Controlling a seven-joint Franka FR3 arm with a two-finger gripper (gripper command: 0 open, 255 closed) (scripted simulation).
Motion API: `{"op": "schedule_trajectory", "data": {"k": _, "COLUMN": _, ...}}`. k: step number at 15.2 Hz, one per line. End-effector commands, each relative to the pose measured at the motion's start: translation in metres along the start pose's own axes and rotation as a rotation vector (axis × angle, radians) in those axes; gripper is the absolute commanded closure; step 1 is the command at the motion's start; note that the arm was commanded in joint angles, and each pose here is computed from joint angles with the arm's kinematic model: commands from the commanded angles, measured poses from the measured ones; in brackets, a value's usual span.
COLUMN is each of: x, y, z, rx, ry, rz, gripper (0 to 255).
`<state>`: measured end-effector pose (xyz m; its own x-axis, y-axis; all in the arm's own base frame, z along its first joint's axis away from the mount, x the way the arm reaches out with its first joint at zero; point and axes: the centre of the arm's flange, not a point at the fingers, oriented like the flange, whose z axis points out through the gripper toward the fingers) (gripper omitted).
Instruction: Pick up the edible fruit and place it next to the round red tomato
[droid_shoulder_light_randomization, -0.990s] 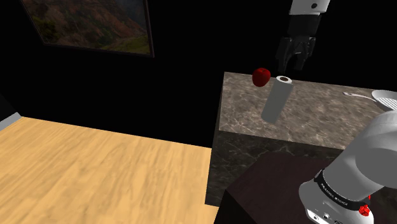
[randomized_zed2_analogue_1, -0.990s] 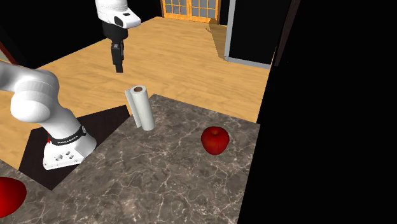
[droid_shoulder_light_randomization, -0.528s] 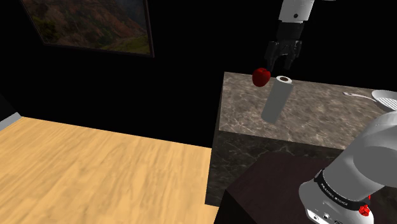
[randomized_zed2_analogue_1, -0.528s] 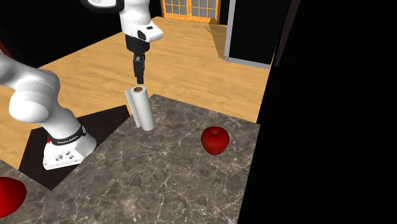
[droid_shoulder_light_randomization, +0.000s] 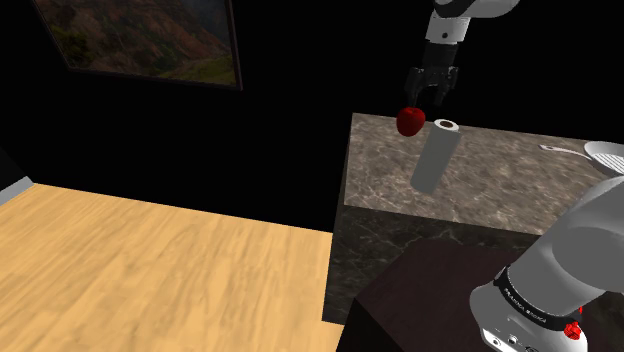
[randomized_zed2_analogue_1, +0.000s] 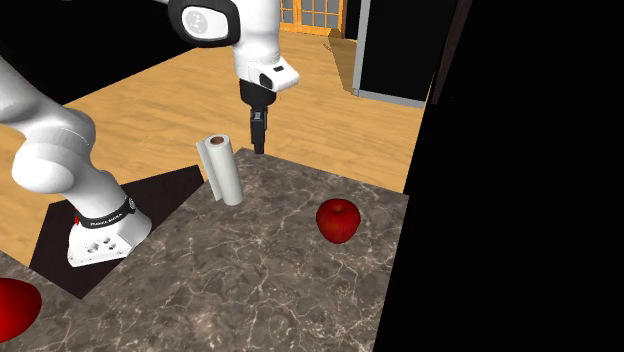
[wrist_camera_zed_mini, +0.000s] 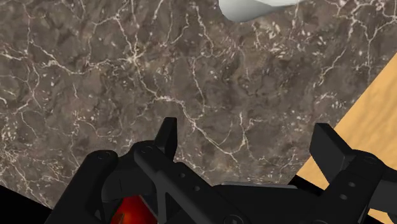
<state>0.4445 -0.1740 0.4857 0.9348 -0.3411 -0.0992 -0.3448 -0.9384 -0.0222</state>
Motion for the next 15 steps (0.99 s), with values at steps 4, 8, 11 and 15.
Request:
{"op": "schedule_trajectory", "data": {"k": 4, "x": 0.050, "y": 0.036, "z": 0.011, "rx": -0.006, "ry": 0.030, "rz": 0.057, "gripper": 0}}
{"op": "schedule_trajectory", "data": {"k": 8, "x": 0.089, "y": 0.065, "z": 0.019, "rx": -0.010, "ry": 0.053, "rz": 0.103, "gripper": 0}}
{"op": "schedule_trajectory", "data": {"k": 11, "x": 0.117, "y": 0.088, "z": 0.024, "rx": -0.013, "ry": 0.070, "rz": 0.137, "gripper": 0}}
{"op": "schedule_trajectory", "data": {"k": 15, "x": 0.154, "y": 0.121, "z": 0.031, "rx": -0.017, "ry": 0.093, "rz": 0.182, "gripper": 0}}
